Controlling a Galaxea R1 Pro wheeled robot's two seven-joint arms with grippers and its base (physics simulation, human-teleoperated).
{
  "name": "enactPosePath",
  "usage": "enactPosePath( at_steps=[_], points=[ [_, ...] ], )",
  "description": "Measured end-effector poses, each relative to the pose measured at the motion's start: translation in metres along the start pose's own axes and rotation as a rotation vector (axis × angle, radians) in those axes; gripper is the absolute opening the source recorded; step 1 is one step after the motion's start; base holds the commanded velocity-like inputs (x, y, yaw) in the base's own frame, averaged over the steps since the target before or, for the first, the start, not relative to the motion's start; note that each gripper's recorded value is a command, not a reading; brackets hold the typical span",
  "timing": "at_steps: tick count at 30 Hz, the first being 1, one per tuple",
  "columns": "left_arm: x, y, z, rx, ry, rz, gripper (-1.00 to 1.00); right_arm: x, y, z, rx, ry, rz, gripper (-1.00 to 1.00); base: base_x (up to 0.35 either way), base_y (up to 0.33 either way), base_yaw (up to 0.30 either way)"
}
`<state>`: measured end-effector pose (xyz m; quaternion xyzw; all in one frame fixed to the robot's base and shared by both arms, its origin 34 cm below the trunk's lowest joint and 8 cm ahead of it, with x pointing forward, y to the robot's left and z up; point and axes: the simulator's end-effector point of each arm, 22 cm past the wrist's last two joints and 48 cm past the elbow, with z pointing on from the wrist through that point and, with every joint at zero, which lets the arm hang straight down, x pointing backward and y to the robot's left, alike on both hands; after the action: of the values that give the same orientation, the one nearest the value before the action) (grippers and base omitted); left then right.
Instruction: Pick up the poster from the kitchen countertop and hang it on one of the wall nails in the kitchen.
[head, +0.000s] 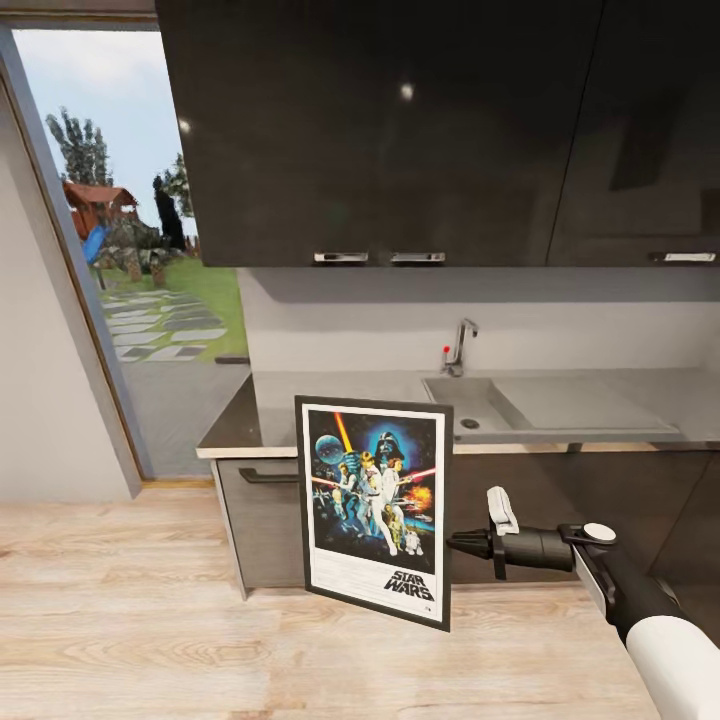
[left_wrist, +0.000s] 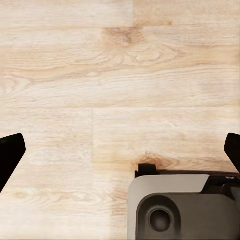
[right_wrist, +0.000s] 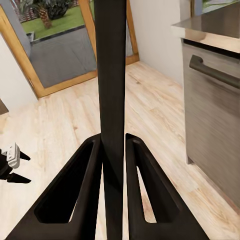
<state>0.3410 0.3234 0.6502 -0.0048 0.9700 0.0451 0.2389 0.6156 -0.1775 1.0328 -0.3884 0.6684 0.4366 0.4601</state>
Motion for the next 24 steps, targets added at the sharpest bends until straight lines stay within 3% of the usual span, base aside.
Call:
enactPosePath(
  at_steps=[24],
  points=[
    [0.000,0.002,-0.020,0.000,0.001,0.000,1.00,-0.015,0.012,-0.006,0.000,0.000,0.000,-1.00,0.000,0.000,0.000]
  ],
)
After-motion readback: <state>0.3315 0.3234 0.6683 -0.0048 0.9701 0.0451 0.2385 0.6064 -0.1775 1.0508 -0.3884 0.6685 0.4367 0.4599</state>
